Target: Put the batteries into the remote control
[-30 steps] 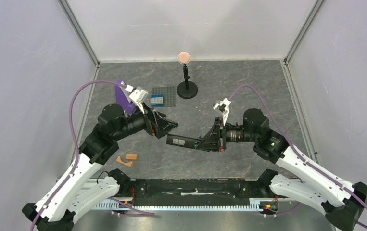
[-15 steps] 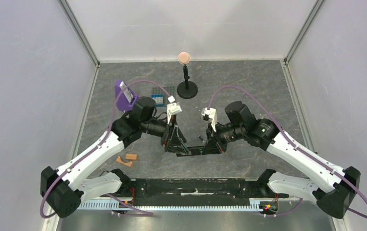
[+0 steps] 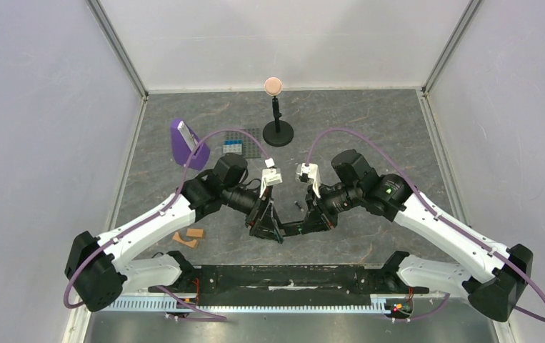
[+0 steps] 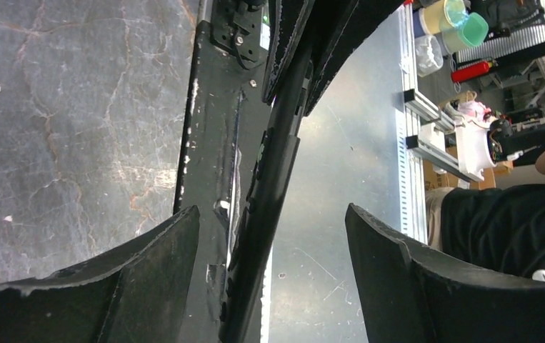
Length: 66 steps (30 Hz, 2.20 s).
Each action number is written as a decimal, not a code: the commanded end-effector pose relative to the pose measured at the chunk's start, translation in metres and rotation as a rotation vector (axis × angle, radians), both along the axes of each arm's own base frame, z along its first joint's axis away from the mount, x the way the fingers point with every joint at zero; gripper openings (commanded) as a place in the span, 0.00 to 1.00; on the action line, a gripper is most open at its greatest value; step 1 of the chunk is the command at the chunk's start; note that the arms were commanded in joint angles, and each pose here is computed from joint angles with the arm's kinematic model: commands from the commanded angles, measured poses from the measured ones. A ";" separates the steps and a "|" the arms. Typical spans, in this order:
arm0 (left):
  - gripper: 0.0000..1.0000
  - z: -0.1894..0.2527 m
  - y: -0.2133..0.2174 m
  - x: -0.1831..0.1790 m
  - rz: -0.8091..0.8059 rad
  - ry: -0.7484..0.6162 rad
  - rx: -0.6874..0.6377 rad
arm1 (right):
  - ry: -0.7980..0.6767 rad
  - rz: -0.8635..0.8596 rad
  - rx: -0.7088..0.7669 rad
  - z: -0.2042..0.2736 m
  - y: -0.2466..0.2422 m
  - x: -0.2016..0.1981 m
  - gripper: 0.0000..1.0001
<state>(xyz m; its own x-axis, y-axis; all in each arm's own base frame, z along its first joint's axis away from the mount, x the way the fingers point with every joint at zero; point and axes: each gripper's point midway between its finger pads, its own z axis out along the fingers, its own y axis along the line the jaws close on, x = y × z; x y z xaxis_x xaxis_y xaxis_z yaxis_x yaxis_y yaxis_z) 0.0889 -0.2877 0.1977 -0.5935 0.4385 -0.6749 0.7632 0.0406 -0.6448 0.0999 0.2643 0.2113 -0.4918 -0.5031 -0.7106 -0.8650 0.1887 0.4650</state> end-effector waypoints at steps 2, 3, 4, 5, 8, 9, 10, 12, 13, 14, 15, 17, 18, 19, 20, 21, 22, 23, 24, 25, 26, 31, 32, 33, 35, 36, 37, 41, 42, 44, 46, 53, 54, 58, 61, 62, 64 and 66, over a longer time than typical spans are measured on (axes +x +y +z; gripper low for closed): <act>0.74 0.000 -0.011 -0.008 -0.075 -0.036 -0.041 | -0.004 0.060 0.130 0.032 0.016 -0.004 0.00; 0.70 -0.002 -0.011 -0.009 -0.079 -0.032 -0.037 | 0.004 0.065 0.136 0.034 0.017 -0.005 0.00; 0.64 -0.003 -0.012 -0.010 -0.081 -0.031 -0.033 | 0.009 0.065 0.139 0.034 0.017 -0.006 0.00; 0.58 -0.004 -0.012 -0.009 -0.080 -0.033 -0.030 | 0.008 0.066 0.143 0.035 0.017 -0.006 0.00; 0.41 -0.002 -0.013 -0.007 -0.071 -0.043 -0.032 | 0.006 0.054 0.139 0.034 0.016 -0.005 0.00; 0.35 -0.001 -0.014 -0.006 -0.072 -0.042 -0.035 | 0.006 0.049 0.137 0.034 0.016 -0.005 0.00; 0.29 0.001 -0.015 -0.007 -0.075 -0.040 -0.042 | 0.007 0.040 0.136 0.034 0.016 -0.004 0.00; 0.11 0.004 -0.016 -0.006 -0.078 -0.040 -0.053 | 0.007 0.021 0.143 0.037 0.017 -0.002 0.12; 0.03 0.004 -0.017 -0.006 -0.073 -0.038 -0.053 | 0.002 0.016 0.154 0.039 0.017 -0.002 0.27; 0.02 0.003 -0.017 -0.004 -0.060 -0.040 -0.049 | -0.012 -0.006 0.165 0.041 0.018 0.002 0.50; 0.02 0.002 -0.018 -0.001 -0.034 -0.042 -0.039 | -0.029 -0.037 0.183 0.046 0.018 0.005 0.66; 0.02 0.000 -0.018 0.005 0.018 -0.041 -0.024 | -0.068 -0.103 0.219 0.054 0.018 0.013 0.91; 0.02 0.000 -0.018 0.007 0.038 -0.045 -0.027 | -0.089 -0.139 0.244 0.061 0.018 0.018 0.96; 0.02 0.000 -0.018 0.009 0.070 -0.040 -0.026 | -0.104 -0.176 0.266 0.066 0.017 0.022 0.98; 0.02 -0.002 -0.018 0.011 0.099 -0.034 -0.029 | -0.115 -0.225 0.296 0.073 0.015 0.026 0.98; 0.02 0.000 -0.019 0.013 0.125 -0.036 -0.044 | -0.127 -0.280 0.314 0.077 0.013 0.033 0.98; 0.02 0.000 -0.018 0.014 0.152 -0.031 -0.050 | -0.133 -0.322 0.333 0.082 0.011 0.036 0.98; 0.02 0.001 -0.018 0.018 0.189 -0.040 -0.064 | -0.144 -0.393 0.339 0.084 0.007 0.045 0.98; 0.02 0.001 -0.017 0.021 0.235 -0.041 -0.072 | -0.146 -0.459 0.346 0.086 0.003 0.053 0.98; 0.02 0.001 -0.015 0.026 0.281 -0.041 -0.072 | -0.140 -0.509 0.350 0.087 0.000 0.059 0.98; 0.02 0.003 -0.012 0.032 0.342 -0.052 -0.074 | -0.133 -0.573 0.348 0.087 -0.004 0.068 0.98; 0.02 0.009 0.008 0.060 0.626 -0.065 -0.099 | -0.103 -0.733 0.284 0.069 -0.016 0.092 0.98; 0.02 0.008 0.013 0.064 0.680 -0.061 -0.102 | -0.108 -0.770 0.247 0.058 -0.020 0.098 0.94; 0.02 0.009 0.020 0.069 0.738 -0.062 -0.107 | -0.110 -0.788 0.217 0.048 -0.023 0.101 0.88; 0.02 0.006 0.033 0.077 0.846 -0.050 -0.106 | -0.097 -0.818 0.148 0.022 -0.025 0.107 0.74; 0.02 0.005 0.041 0.080 0.898 -0.048 -0.103 | -0.087 -0.817 0.116 0.009 -0.025 0.108 0.67; 0.02 0.002 0.047 0.082 0.936 -0.039 -0.100 | -0.071 -0.809 0.081 -0.006 -0.023 0.108 0.64; 0.02 -0.004 0.065 0.084 1.031 -0.025 -0.091 | -0.066 -0.759 -0.042 -0.053 -0.008 0.108 0.56; 0.02 -0.006 0.068 0.083 1.041 -0.021 -0.086 | -0.080 -0.753 -0.078 -0.063 -0.007 0.109 0.56; 0.02 -0.009 0.073 0.083 1.069 -0.013 -0.072 | -0.096 -0.745 -0.163 -0.087 -0.007 0.113 0.56; 0.02 -0.014 0.076 0.082 1.079 0.002 -0.054 | -0.101 -0.725 -0.233 -0.108 -0.007 0.116 0.56; 0.02 -0.026 0.074 0.079 1.076 0.051 -0.012 | -0.176 -0.654 -0.414 -0.153 -0.010 0.132 0.56; 0.02 -0.026 0.074 0.079 1.076 0.051 -0.011 | -0.189 -0.653 -0.429 -0.156 -0.009 0.136 0.56; 0.02 -0.026 0.073 0.075 1.054 0.055 -0.008 | -0.219 -0.618 -0.474 -0.165 -0.004 0.146 0.48; 0.02 -0.024 0.074 0.075 1.053 0.051 -0.005 | -0.233 -0.588 -0.512 -0.173 -0.002 0.150 0.41; 0.02 -0.025 0.075 0.075 1.053 0.049 -0.001 | -0.237 -0.578 -0.529 -0.177 -0.003 0.151 0.39; 0.02 -0.023 0.075 0.075 1.050 0.043 0.002 | -0.251 -0.564 -0.554 -0.181 -0.005 0.153 0.34; 0.02 -0.022 0.076 0.075 1.050 0.038 0.005 | -0.266 -0.539 -0.579 -0.186 -0.008 0.154 0.30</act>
